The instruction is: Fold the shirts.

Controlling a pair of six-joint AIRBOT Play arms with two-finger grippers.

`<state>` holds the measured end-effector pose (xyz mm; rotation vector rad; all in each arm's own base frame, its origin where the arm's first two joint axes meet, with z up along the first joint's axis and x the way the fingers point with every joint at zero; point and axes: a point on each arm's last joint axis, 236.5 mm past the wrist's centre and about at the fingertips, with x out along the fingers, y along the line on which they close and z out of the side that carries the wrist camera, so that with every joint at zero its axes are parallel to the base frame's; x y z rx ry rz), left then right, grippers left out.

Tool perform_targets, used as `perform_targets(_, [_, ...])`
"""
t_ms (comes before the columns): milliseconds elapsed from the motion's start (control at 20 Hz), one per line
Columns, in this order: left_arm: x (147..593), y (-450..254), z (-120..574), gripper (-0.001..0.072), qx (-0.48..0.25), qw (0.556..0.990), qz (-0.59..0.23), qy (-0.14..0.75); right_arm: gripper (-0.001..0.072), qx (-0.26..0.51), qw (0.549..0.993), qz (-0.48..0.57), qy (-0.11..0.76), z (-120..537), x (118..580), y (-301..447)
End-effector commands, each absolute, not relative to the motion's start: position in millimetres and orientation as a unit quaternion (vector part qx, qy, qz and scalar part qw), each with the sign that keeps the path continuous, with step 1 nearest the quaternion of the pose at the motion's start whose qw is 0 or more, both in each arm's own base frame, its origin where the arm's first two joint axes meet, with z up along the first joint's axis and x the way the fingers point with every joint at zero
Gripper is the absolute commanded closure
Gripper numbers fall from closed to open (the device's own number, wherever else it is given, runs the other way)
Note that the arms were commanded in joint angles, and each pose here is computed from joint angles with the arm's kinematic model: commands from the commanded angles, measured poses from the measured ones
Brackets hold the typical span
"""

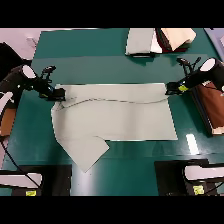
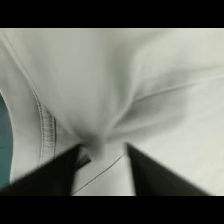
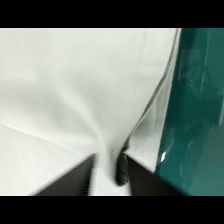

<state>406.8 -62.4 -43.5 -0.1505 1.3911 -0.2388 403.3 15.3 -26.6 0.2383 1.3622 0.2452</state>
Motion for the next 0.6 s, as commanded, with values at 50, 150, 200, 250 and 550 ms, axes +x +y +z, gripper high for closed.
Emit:
perform_targets(50, [395, -57, -27, 0.0240, -0.074, 0.751, -0.106, 0.648, 0.0301, 0.155, 0.759, 0.142, 0.616, -2, 404, 27])
perform_targets(150, [378, -45, -11, 0.0240, -0.050, 0.761, -0.094, 0.640, 0.0302, 0.152, 0.747, 0.150, 0.629, 7, 377, 18])
perform_targets(200, [362, -37, -7, 0.0240, -0.045, 0.763, -0.076, 0.640, 0.0303, 0.163, 0.740, 0.143, 0.637, 6, 359, 12])
perform_targets(250, [344, -34, -6, 0.0240, -0.046, 0.762, -0.066, 0.642, 0.0303, 0.178, 0.730, 0.133, 0.647, 2, 338, 6])
perform_targets(550, [238, -36, -29, 0.0240, -0.086, 0.743, -0.032, 0.663, 0.0301, 0.225, 0.652, 0.039, 0.723, -60, 201, -28])
